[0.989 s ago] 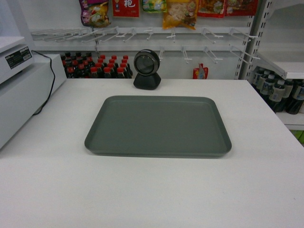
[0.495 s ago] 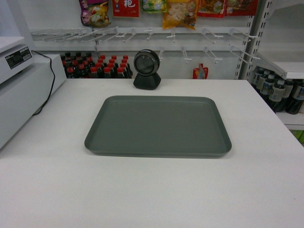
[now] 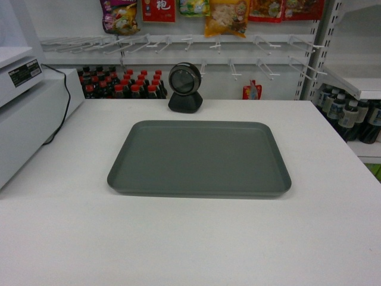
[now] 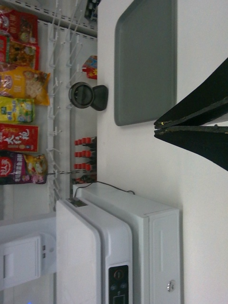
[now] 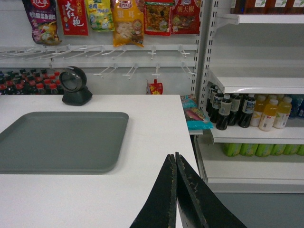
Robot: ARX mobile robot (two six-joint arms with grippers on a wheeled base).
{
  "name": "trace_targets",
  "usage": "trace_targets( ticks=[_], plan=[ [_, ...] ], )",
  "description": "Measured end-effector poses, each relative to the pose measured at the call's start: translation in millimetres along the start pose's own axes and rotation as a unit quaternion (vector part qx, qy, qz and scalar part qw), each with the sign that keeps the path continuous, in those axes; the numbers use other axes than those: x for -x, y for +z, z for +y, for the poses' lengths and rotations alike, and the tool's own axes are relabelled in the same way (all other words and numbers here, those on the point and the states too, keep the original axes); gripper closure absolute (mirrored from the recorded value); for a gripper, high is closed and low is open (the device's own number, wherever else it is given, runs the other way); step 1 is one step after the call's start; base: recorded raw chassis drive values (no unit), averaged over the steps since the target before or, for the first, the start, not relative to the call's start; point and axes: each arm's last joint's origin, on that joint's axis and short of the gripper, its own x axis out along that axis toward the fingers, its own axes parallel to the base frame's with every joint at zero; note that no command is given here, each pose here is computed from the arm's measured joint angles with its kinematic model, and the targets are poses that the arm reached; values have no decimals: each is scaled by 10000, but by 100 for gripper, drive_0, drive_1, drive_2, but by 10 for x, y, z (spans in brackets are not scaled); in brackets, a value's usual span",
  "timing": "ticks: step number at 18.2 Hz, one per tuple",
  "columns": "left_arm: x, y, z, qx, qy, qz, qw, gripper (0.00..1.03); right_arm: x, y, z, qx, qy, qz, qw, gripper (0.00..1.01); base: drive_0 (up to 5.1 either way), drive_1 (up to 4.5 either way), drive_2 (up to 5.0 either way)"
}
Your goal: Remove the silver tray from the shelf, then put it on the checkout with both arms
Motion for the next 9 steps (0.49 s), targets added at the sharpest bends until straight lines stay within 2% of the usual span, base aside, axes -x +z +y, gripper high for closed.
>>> trace_targets(
  ticks=[1, 3, 4, 9],
  plan=[
    [-1, -12, 0, 0, -9, 40, 10000, 102, 0, 5, 0, 0, 4, -27, 10000, 99, 0, 0, 0],
    [-1, -11, 0, 0, -9, 33, 10000, 34, 1, 5, 0, 2, 2, -29, 10000, 30, 0, 0, 0],
    [-1, -11, 0, -2, -9, 33, 10000, 3, 1, 5, 0, 2, 2, -29, 10000, 1, 0, 0, 0],
    [-1, -11, 0, -2, -9, 33, 10000, 5, 1, 5, 0, 2, 2, -29, 10000, 3, 0, 0, 0]
  ],
)
